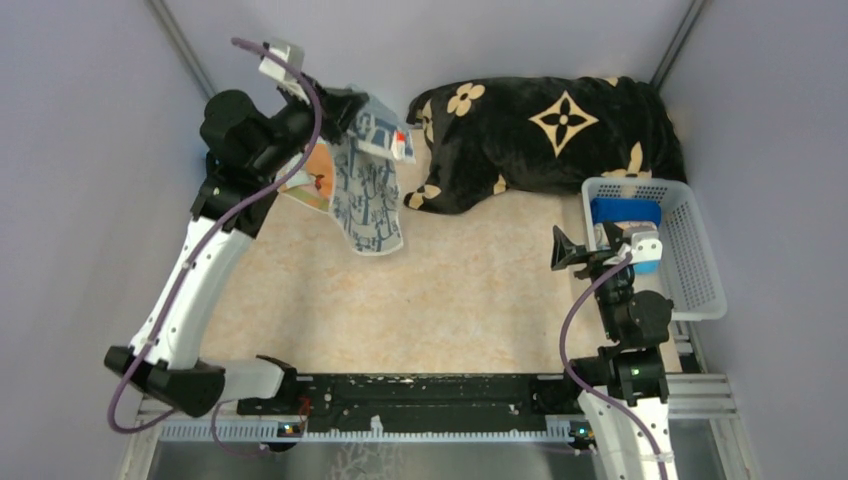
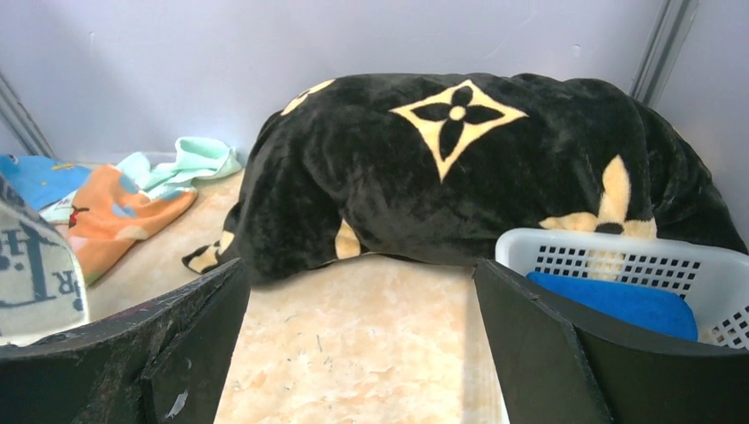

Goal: Roll the towels
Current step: Place the towel at the center of the board, then flatten out the towel at the center of the board.

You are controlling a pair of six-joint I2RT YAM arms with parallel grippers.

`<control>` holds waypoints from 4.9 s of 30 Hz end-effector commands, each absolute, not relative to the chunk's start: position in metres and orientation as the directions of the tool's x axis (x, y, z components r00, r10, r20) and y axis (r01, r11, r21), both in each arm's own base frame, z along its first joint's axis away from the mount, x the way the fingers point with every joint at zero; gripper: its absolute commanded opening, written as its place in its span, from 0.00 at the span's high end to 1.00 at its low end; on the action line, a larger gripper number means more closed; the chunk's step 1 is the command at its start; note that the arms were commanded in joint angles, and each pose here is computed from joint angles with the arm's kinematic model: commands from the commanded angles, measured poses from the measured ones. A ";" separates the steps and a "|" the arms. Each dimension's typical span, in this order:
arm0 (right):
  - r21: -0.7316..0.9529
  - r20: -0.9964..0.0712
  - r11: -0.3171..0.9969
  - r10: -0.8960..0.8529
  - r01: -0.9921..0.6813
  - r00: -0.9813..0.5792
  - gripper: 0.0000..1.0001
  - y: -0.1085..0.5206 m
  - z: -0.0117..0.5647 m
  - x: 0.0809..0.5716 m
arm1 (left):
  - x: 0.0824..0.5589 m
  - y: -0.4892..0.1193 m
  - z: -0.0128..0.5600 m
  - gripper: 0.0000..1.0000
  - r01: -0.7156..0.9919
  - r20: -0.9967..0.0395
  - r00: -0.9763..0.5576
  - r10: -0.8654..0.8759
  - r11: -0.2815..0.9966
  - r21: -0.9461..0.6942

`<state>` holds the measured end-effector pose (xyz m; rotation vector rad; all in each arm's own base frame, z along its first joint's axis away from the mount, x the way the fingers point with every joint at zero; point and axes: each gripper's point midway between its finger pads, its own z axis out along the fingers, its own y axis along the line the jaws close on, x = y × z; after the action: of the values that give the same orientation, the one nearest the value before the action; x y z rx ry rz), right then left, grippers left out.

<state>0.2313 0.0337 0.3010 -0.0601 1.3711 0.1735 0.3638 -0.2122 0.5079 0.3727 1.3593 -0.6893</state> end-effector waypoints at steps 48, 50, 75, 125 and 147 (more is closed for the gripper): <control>0.519 -0.570 0.852 0.282 -0.073 -0.772 0.12 0.121 0.091 0.258 | 0.275 -0.133 0.052 0.21 -0.084 -0.516 -0.793 -0.325 0.896 -0.436; 0.513 -0.555 0.857 0.294 -0.042 -0.778 0.13 0.119 0.080 0.262 | 0.277 -0.135 0.048 0.23 -0.087 -0.507 -0.799 -0.324 0.896 -0.435; 0.405 -0.474 0.885 0.420 0.232 -0.774 0.14 0.082 0.014 0.302 | 0.255 -0.153 0.174 0.98 0.259 -0.625 -0.776 -0.086 0.860 -0.440; 0.281 -0.690 0.959 0.230 0.038 -0.686 0.15 0.072 0.100 0.305 | 0.312 -0.180 0.026 0.60 0.169 -0.383 -0.918 0.106 0.976 -0.137; 0.297 -0.696 0.955 0.224 0.010 -0.682 0.15 0.076 0.105 0.300 | 0.300 -0.154 0.002 0.59 0.128 -0.308 -0.944 0.119 0.992 -0.009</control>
<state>0.2942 0.0699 0.0880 0.1961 2.3677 0.3136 0.3130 -0.1718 0.0209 0.1803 2.7542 -0.1564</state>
